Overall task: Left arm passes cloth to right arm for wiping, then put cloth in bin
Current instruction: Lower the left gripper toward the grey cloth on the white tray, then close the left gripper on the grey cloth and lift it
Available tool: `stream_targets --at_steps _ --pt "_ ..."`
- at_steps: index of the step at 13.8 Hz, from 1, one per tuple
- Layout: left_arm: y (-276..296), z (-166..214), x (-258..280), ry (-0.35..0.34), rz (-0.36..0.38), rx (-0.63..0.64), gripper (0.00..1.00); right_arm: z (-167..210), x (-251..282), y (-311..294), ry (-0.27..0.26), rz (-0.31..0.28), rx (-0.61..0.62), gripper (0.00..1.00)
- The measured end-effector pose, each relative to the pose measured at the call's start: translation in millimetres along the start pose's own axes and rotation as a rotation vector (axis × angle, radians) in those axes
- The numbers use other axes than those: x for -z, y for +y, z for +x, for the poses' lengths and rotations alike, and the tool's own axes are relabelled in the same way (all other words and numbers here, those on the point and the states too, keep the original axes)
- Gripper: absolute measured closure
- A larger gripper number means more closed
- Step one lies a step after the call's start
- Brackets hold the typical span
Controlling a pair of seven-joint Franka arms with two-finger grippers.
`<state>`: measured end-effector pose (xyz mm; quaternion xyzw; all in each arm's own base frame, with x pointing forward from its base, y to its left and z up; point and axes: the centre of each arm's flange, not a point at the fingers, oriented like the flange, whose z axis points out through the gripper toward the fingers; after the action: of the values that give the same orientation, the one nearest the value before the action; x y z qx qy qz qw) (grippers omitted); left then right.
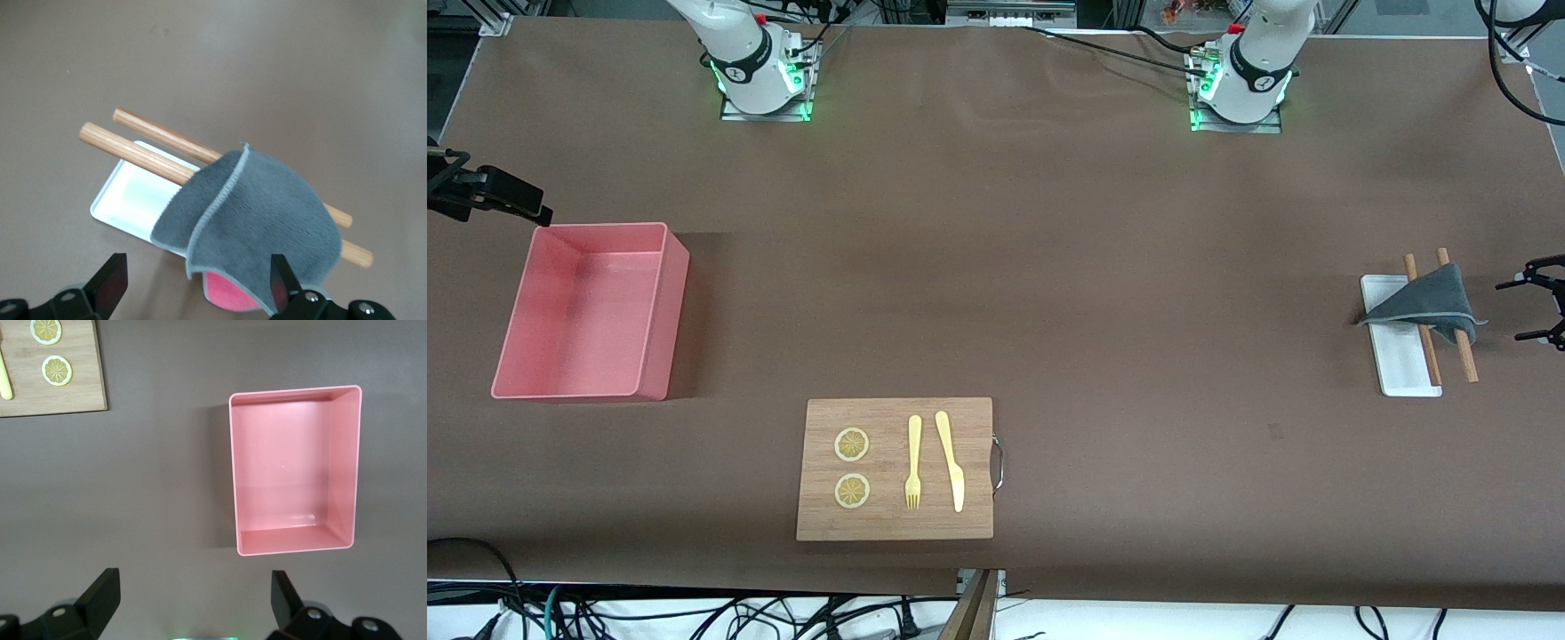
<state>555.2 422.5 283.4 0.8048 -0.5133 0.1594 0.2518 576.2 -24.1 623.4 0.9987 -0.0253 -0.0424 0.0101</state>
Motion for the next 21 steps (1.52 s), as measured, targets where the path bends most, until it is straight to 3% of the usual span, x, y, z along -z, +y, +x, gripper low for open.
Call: stream_targets --at_steps 1,3,7,8,13,17,21 --pt "-2.7 -0.7 -4.0 0.02 0.003 -0.012 0.11 0.1 -0.1 1.6 0.0 0.0 -0.003 0.0" --pt "-6.0 -7.4 -15.5 0.036 -0.007 -0.032 0.13 0.3 -0.2 4.2 0.001 0.0 -0.008 0.0" --pt "-7.0 -17.5 -23.1 0.045 -0.017 -0.044 0.3 3.0 0.1 4.4 0.016 0.0 -0.008 0.0" --pt "-6.6 -18.3 -23.1 0.046 -0.018 -0.045 0.3 3.8 -0.3 4.4 0.019 0.0 -0.008 0.0" --pt "-4.9 -25.6 -24.4 0.053 -0.023 -0.039 0.59 5.0 -0.8 4.4 0.022 0.001 -0.008 0.0" --pt "-3.8 -30.5 -25.9 0.057 -0.026 -0.033 0.67 6.5 -1.9 4.4 0.025 0.001 -0.008 0.0" --pt "-2.6 -34.8 -29.0 0.065 -0.037 -0.03 0.67 6.9 -2.0 4.4 0.026 0.001 -0.008 0.0"
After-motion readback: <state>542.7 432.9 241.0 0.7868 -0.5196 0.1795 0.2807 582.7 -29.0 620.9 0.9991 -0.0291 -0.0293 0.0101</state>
